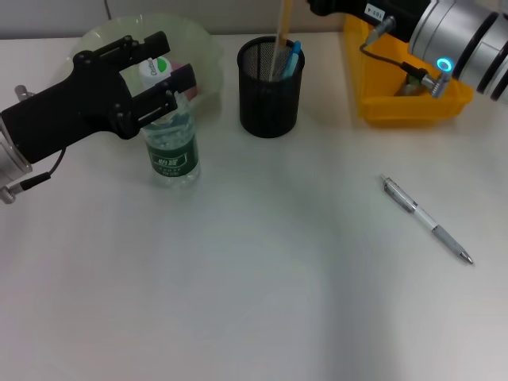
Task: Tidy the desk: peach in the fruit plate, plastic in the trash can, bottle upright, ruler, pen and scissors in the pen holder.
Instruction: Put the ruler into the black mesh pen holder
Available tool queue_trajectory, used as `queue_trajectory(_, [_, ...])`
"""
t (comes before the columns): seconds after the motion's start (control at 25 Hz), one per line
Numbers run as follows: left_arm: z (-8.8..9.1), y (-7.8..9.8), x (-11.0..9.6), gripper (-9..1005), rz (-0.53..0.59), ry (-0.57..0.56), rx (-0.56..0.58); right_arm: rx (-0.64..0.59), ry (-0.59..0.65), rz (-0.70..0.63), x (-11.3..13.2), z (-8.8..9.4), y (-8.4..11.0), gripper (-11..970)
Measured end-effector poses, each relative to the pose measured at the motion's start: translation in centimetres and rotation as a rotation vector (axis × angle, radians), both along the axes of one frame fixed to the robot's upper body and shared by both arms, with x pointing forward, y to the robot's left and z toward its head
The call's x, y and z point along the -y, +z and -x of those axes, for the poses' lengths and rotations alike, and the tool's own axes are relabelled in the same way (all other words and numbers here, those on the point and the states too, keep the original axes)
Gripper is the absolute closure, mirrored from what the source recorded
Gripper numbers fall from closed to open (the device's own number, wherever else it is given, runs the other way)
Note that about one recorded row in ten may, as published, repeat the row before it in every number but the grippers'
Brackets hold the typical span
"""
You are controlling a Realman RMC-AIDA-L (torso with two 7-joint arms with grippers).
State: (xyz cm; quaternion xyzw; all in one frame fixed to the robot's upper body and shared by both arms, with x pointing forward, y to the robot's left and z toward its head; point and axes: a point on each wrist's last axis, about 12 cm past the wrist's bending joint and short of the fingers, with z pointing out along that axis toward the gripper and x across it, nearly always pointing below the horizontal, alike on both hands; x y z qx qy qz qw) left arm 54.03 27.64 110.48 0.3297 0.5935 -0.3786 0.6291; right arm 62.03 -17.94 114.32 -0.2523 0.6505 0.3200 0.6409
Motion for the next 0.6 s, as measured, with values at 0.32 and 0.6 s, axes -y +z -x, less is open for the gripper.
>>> queue_trajectory(0.32, [-0.65,0.31,0.45,410,-0.005,-0.001,0.007,0.036,0.001,0.051,-0.03,-0.04,-0.47,531])
queue_trajectory(0.6, [-0.82,0.34,0.56,410,-0.009,0.000,0.007,0.060,-0.002,0.071,-0.19,-0.21,-0.54,525])
